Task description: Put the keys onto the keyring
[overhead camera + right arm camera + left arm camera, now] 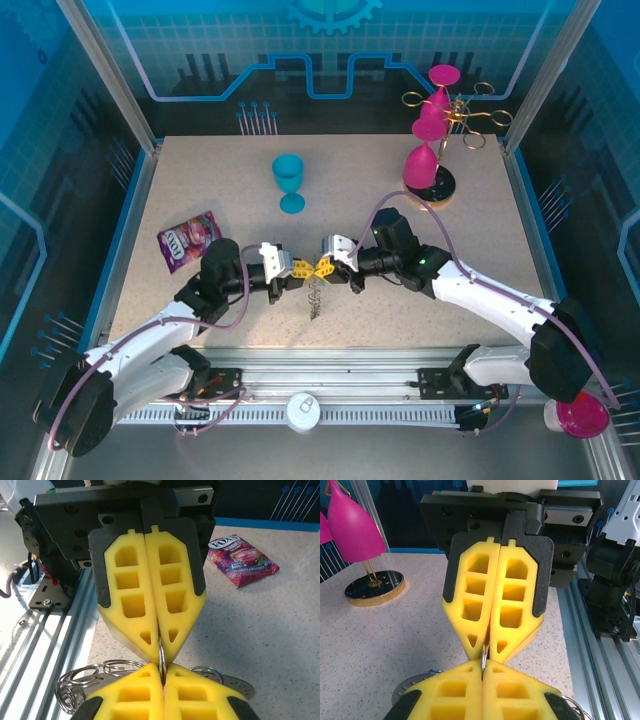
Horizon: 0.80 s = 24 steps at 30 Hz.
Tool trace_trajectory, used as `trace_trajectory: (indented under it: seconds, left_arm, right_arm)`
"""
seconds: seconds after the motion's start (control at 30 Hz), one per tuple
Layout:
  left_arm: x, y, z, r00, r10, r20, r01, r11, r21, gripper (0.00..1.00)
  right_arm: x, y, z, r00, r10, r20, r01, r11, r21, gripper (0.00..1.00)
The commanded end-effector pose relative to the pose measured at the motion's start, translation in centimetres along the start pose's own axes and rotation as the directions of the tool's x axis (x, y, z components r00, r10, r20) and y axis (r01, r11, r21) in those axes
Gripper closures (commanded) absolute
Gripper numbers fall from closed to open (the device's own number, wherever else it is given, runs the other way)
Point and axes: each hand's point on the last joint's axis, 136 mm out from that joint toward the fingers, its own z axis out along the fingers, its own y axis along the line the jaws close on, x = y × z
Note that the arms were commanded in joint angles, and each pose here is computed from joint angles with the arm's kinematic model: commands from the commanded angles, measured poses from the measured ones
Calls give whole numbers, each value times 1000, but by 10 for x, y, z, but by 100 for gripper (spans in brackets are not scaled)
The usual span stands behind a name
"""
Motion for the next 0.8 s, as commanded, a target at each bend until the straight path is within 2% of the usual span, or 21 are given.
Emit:
trace_trajectory:
  seconds: [0.0, 0.03, 0.07, 0.13, 0.23, 0.4, 0.57, 0.67, 0.77]
  left_arm:
    - [-12, -3, 0, 998, 41, 44, -42, 999, 18, 100]
    - [-10, -1, 0, 999, 38, 34, -38, 999, 8, 100]
    - [-7, 1, 0, 999, 33, 17, -33, 999, -3, 95]
    - [-2, 3, 2, 999, 40, -19, -41, 999, -12, 91]
    - [4, 5, 3, 996, 57, -70, -59, 998, -27, 86]
    - [10, 4, 4, 990, 74, -120, -78, 997, -29, 86]
    - [12, 1, 5, 988, 85, -133, -88, 996, -18, 87]
    - [9, -3, 5, 988, 94, -124, -95, 996, 0, 98]
    - [7, -5, 2, 988, 103, -112, -104, 995, 2, 100]
  right_arm:
    - [-18, -2, -3, 999, -39, 24, 39, 999, -11, 100]
    - [-19, -3, -4, 999, -47, 10, 47, 999, -10, 100]
    - [-17, -2, -6, 999, -53, -14, 53, 999, -13, 100]
    - [-14, 0, -7, 995, -73, -70, 71, 997, -23, 100]
    - [-5, 3, -6, 976, -107, -189, 99, 994, -50, 100]
    - [10, 9, 0, 925, -166, -341, 136, 985, -110, 100]
    - [-3, 13, 9, 918, -199, -343, 154, 976, -155, 100]
    - [-10, 15, 13, 920, -203, -336, 151, 973, -175, 100]
    - [-17, 10, 9, 946, -154, -284, 121, 984, -129, 98]
